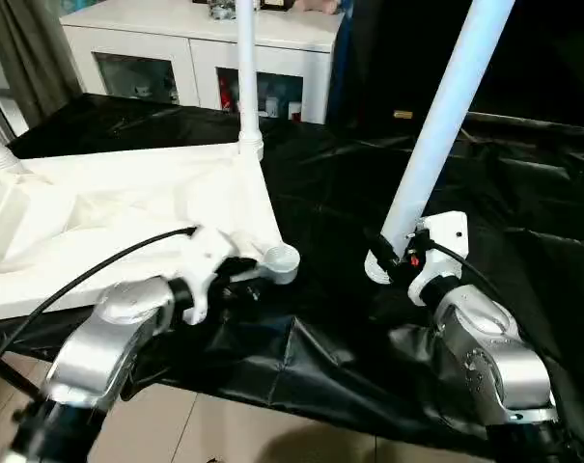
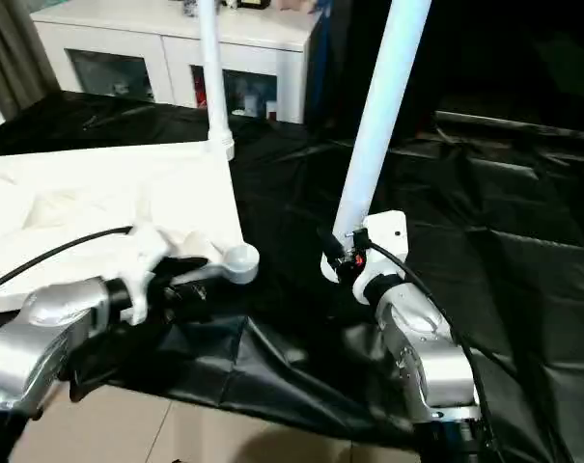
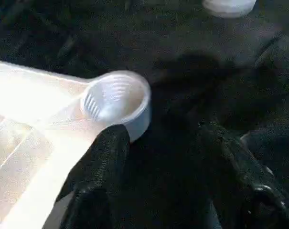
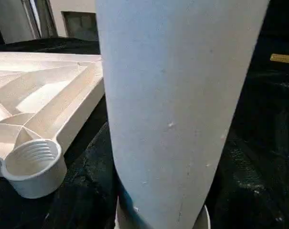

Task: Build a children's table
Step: Rotate table base

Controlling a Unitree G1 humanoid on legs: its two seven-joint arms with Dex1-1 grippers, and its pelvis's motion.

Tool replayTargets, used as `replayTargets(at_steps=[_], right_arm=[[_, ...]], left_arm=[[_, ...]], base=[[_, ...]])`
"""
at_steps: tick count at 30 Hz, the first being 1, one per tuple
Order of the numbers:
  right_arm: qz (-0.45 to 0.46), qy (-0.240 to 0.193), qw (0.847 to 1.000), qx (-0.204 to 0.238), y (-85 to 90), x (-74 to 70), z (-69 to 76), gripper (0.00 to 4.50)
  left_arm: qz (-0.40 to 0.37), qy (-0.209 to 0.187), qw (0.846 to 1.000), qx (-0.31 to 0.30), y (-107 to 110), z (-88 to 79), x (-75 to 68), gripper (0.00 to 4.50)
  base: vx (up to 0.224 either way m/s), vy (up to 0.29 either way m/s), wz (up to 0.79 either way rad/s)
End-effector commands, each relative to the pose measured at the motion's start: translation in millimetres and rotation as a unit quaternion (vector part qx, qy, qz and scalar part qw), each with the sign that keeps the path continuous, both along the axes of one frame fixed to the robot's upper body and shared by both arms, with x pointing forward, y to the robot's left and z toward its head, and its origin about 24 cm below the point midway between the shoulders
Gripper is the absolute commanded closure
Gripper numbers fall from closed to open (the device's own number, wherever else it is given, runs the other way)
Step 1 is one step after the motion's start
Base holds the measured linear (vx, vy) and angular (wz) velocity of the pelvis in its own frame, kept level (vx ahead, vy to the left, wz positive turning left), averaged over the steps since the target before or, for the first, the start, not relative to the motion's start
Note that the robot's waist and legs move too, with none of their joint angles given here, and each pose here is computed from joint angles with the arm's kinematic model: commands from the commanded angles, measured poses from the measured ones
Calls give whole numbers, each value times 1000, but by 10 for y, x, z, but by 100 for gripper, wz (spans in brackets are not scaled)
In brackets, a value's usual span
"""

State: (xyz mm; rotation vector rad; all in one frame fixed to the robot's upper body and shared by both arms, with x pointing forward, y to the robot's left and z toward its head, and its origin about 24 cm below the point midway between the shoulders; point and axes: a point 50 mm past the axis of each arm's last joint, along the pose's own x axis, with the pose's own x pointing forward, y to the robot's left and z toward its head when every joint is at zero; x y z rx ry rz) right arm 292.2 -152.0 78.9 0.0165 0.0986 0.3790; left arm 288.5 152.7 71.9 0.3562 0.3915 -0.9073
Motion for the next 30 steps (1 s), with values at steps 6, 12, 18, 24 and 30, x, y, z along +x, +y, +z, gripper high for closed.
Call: replayTargets(at_steps=[6,12,18,24,30], right_arm=[[-2,-14,1000,-9,-54,26,56,260],[4,-15,1000,-13,-42,30,62,260],[10,-16,1000,-15,-19,33,73,260],[10,-15,1000,-19,-43,24,72,260],[10,-17,1000,-22,-53,34,81,260]], left_arm=[[1,-7,997,80,24,-63,163,164],[34,7,995,97,133,-88,317,164],[49,22,992,114,213,-164,398,200],[-20,57,991,121,159,-148,374,248],[-118,106,978,133,100,-127,243,286]], base=[[0,0,0],[0,0,0],[0,0,0],[0,0,0],[0,0,0]])
